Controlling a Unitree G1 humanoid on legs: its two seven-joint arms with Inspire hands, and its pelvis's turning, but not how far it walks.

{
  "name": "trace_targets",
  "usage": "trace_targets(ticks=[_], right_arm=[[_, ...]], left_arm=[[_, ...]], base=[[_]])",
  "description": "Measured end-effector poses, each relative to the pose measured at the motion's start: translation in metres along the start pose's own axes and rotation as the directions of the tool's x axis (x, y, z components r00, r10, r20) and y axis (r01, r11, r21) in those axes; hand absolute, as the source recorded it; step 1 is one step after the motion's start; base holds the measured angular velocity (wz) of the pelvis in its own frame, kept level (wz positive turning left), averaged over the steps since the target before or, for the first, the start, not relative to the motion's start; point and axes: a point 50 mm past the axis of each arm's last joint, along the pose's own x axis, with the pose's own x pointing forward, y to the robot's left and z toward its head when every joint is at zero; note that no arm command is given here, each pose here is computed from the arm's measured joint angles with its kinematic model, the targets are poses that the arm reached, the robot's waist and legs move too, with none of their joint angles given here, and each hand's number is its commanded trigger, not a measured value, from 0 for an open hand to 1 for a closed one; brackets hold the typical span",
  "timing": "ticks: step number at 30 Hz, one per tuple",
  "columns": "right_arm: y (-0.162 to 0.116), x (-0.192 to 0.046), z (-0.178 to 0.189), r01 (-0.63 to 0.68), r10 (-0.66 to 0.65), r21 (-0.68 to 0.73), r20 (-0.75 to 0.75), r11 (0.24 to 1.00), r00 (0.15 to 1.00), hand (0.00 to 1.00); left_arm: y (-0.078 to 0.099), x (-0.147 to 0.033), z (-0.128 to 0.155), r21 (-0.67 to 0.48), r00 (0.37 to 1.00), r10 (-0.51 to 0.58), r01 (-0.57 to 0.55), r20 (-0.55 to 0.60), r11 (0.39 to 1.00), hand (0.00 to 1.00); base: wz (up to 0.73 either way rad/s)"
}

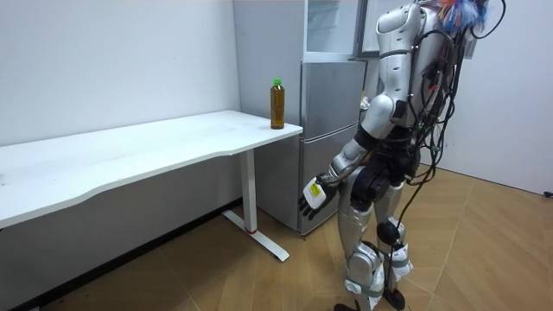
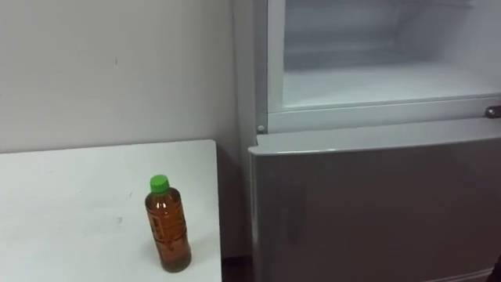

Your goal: Put the bottle in the upper fridge

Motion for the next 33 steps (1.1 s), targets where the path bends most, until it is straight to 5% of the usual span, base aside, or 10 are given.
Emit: trace_targets(ticks=[10, 33], right_arm=[[-0.003, -0.004, -0.014, 0.015, -0.015, 0.032, -0.027, 0.999, 1.0, 0.0], [0.003, -0.002, -0.002, -0.002, 0.003, -0.016, 0.044, 1.0, 0.999, 0.0]], left_arm=[[0.016, -0.006, -0.025, -0.14, 0.98, 0.17, -0.184, -0.102, 0.973, 0.0], [0.016, -0.006, -0.024, -0.038, 0.969, 0.228, -0.232, -0.092, 0.972, 0.0]], base=[[0.05], [0.0]])
